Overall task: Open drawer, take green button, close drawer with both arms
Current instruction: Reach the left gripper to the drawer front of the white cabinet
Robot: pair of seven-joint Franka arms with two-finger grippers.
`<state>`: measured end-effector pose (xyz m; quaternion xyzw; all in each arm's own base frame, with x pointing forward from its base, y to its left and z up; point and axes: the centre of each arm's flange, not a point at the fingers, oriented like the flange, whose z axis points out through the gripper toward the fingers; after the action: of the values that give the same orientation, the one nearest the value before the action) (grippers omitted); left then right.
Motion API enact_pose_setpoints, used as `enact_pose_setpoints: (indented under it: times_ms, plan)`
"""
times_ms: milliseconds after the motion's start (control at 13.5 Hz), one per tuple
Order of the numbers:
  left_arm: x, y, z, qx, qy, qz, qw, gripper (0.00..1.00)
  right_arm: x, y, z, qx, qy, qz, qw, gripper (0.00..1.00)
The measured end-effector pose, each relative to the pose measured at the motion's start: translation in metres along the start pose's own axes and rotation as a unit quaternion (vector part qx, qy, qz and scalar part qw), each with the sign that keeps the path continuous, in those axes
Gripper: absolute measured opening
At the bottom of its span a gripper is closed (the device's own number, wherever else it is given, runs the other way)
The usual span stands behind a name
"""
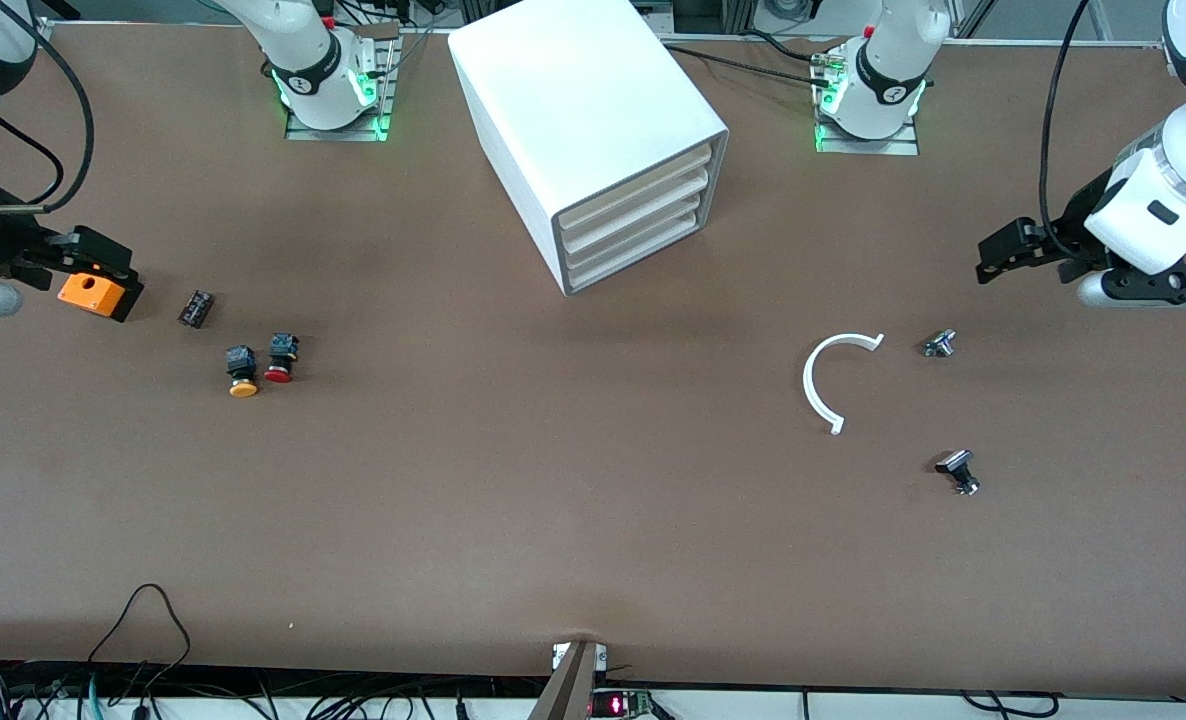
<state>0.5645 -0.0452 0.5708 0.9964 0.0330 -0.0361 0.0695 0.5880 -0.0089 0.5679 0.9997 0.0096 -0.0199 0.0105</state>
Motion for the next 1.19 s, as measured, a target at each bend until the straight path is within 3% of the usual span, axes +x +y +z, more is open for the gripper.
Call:
enact_pose_setpoints:
  times_ms: [371, 594, 890, 1187]
  plan:
    - [0.000, 0.012, 0.033, -0.031, -0.071, 0.005, 0.997, 1.00, 0.009, -0.004, 0.020, -0.001, -0.017, -0.002, 1.000, 1.00]
    - [0.005, 0.042, 0.073, -0.092, -0.133, 0.013, 0.987, 1.00, 0.010, -0.010, 0.018, 0.026, -0.015, -0.001, 1.000, 1.00]
    - [0.030, 0.048, 0.179, -0.176, -0.237, -0.014, 0.955, 1.00, 0.010, -0.041, 0.015, 0.039, -0.013, -0.039, 0.998, 1.00]
    - [0.024, 0.070, 0.278, -0.247, -0.312, 0.036, 0.917, 1.00, -0.005, -0.103, 0.019, 0.039, -0.053, -0.121, 0.990, 1.00]
